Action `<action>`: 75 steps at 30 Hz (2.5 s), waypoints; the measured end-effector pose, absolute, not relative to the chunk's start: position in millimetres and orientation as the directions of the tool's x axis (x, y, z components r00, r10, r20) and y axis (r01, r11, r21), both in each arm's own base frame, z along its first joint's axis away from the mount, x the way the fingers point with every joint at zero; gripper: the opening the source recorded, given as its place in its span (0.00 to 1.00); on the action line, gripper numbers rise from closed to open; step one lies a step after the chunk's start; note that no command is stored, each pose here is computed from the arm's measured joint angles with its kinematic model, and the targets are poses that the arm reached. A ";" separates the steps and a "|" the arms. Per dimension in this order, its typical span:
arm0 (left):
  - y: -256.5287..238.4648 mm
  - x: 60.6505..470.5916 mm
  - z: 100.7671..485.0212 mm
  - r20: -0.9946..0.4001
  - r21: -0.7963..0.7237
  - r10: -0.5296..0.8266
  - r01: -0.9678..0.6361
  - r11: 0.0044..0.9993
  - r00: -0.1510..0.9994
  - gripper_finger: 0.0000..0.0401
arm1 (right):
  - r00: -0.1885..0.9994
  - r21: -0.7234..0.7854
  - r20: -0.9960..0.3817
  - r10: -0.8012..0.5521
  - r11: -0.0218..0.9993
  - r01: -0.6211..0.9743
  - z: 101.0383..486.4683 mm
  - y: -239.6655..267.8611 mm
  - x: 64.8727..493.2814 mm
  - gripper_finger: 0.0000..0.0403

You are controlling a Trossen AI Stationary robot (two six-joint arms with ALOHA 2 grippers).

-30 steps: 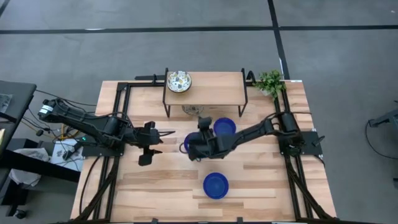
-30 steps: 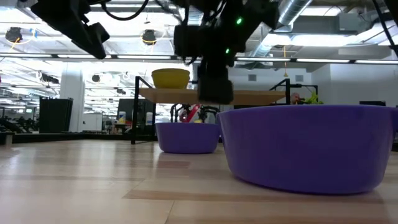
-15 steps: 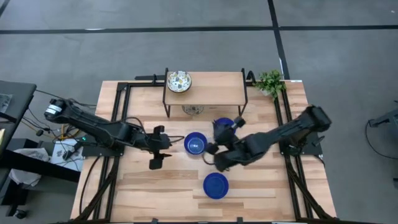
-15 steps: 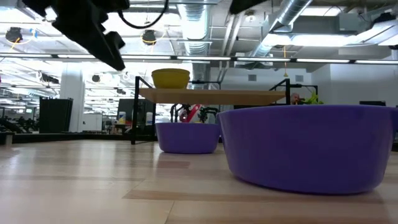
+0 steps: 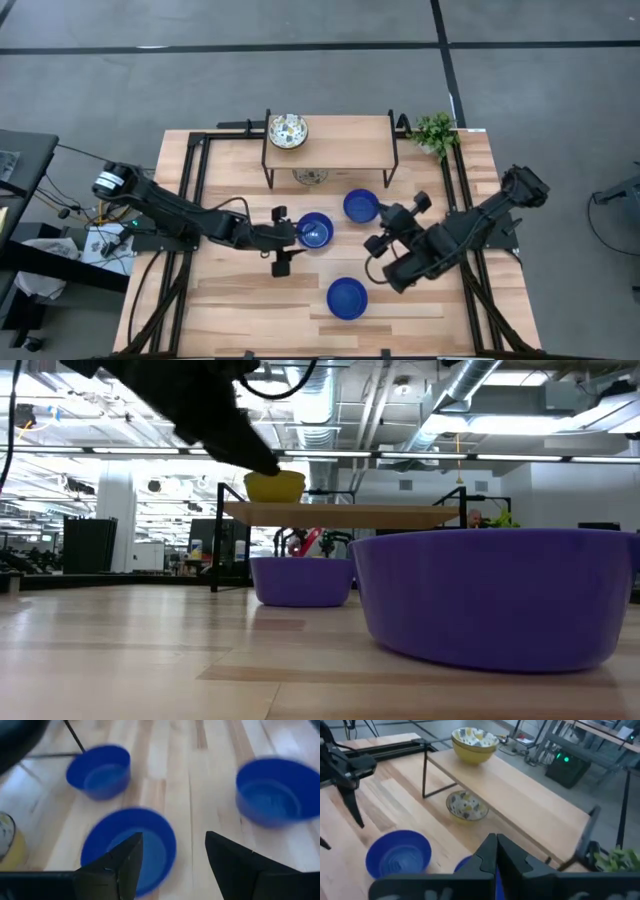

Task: Pick & Place Mini bowls
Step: Put the top blue bowl on the shelf

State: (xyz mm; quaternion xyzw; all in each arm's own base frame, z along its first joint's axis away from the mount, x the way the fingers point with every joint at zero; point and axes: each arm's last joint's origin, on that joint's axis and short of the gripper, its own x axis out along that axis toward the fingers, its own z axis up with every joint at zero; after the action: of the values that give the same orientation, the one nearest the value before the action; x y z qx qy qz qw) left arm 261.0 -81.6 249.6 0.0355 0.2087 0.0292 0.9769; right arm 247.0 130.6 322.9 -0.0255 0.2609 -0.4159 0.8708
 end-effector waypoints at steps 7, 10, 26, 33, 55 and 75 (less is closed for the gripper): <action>-80.8 261.0 263.0 -0.302 0.043 0.104 -0.096 0.994 0.947 0.53 | 0.517 -0.261 -0.513 -0.685 0.698 0.667 318.2 142.7 240.0 0.00; -82.2 251.5 266.9 -0.331 0.088 0.073 -0.046 0.995 0.941 0.53 | 0.523 -0.275 -0.560 -0.642 0.740 0.613 316.9 147.8 240.5 0.00; -76.1 190.0 287.1 -0.456 -0.015 0.010 -0.018 1.000 0.890 0.53 | 0.526 -0.209 -0.676 -0.517 0.818 0.536 315.2 142.0 260.9 0.07; -88.1 171.4 294.9 -0.433 -0.086 -0.083 0.050 0.995 0.898 0.53 | 0.666 -0.150 -0.605 -0.436 0.884 0.442 313.8 142.2 289.2 0.11; -90.9 134.3 314.2 -0.313 -0.063 -0.057 0.039 0.997 0.948 0.53 | 0.541 0.059 -0.816 -0.205 0.900 0.431 238.1 108.0 298.3 0.06; -90.7 135.2 314.0 -0.314 -0.062 -0.052 0.035 0.997 0.948 0.53 | 0.367 -0.087 -0.918 -0.151 0.979 0.185 220.5 19.1 305.2 0.43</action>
State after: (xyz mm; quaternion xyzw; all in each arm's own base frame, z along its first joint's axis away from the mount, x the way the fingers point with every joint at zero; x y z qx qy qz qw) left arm 135.2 -90.7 314.0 -0.0277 0.1596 -0.0220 0.9865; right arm 305.2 19.1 220.5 0.0152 0.5531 -0.1017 0.8267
